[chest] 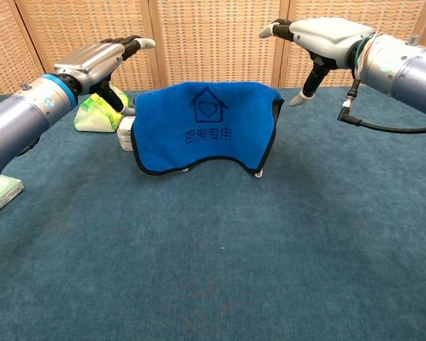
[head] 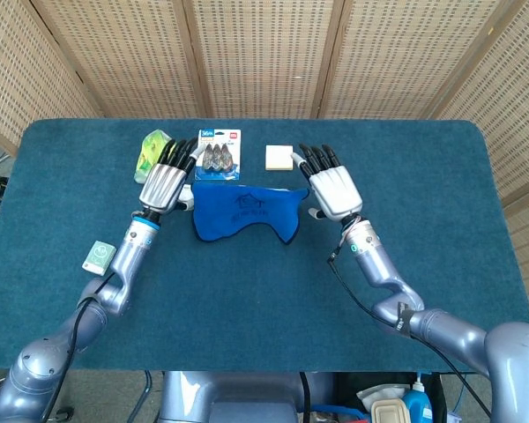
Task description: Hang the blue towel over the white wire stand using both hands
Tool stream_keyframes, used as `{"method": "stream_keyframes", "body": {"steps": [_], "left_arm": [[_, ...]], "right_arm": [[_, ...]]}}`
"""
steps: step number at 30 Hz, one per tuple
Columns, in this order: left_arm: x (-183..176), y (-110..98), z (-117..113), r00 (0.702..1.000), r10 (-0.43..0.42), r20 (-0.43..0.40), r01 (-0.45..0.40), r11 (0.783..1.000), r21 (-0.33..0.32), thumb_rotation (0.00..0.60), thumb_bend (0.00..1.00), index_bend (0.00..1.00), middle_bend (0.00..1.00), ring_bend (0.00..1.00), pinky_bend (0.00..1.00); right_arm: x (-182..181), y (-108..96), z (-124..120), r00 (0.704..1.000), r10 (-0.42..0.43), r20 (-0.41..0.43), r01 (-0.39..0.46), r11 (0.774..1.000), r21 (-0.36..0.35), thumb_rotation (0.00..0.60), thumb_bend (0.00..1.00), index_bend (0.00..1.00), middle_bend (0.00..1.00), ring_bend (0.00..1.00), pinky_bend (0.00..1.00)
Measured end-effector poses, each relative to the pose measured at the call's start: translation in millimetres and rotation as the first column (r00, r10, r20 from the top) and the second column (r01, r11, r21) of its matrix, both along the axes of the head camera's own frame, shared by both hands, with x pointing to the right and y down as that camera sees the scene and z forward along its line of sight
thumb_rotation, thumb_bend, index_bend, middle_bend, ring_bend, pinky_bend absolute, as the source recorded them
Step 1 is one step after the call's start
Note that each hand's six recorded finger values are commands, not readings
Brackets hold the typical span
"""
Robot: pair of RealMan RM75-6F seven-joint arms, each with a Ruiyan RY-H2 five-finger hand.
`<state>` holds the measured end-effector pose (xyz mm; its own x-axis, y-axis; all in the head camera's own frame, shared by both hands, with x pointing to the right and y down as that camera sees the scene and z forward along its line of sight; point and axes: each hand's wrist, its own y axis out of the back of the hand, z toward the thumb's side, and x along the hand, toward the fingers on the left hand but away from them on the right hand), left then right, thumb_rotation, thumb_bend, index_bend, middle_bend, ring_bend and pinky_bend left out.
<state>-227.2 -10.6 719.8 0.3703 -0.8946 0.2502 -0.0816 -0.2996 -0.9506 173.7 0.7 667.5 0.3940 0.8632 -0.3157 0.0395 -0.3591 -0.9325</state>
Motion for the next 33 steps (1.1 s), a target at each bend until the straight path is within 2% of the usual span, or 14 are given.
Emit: {"method": "stream_keyframes", "body": {"steps": [6, 13, 21, 27, 33], "left_arm": [[-11, -1, -6, 1.0, 0.007, 0.013, -0.007, 1.0, 0.009, 0.6, 0.05, 0.0, 0.0, 0.0, 0.0], [-42, -2, -26, 1.0, -0.017, 0.017, 0.016, 0.998, 0.059, 0.6, 0.05, 0.0, 0.0, 0.0, 0.0], [-91, 7, -62, 0.995, -0.098, 0.035, 0.096, 0.993, 0.064, 0.6, 0.05, 0.0, 0.0, 0.0, 0.0], [-131, 31, -97, 0.98, -0.192, 0.052, 0.191, 0.981, 0.034, 0.6, 0.05, 0.0, 0.0, 0.0, 0.0], [-177, 80, -135, 0.946, -0.32, 0.054, 0.321, 0.947, -0.014, 0.6, 0.05, 0.0, 0.0, 0.0, 0.0]], "right_arm": [[9, 6, -5, 1.0, 0.006, -0.006, -0.006, 1.0, 0.004, 0.6, 0.0, 0.0, 0.0, 0.0, 0.0], [33, 16, -22, 1.0, 0.027, 0.0, -0.027, 0.999, 0.033, 0.6, 0.0, 0.0, 0.0, 0.0, 0.0], [85, 47, -54, 0.997, 0.081, 0.011, -0.082, 0.993, 0.08, 0.6, 0.0, 0.0, 0.0, 0.0, 0.0], [115, 78, -68, 0.991, 0.133, 0.029, -0.135, 0.988, 0.076, 0.6, 0.0, 0.0, 0.0, 0.0, 0.0], [143, 128, -81, 0.976, 0.213, 0.048, -0.214, 0.977, 0.014, 0.6, 0.0, 0.0, 0.0, 0.0, 0.0]]}}
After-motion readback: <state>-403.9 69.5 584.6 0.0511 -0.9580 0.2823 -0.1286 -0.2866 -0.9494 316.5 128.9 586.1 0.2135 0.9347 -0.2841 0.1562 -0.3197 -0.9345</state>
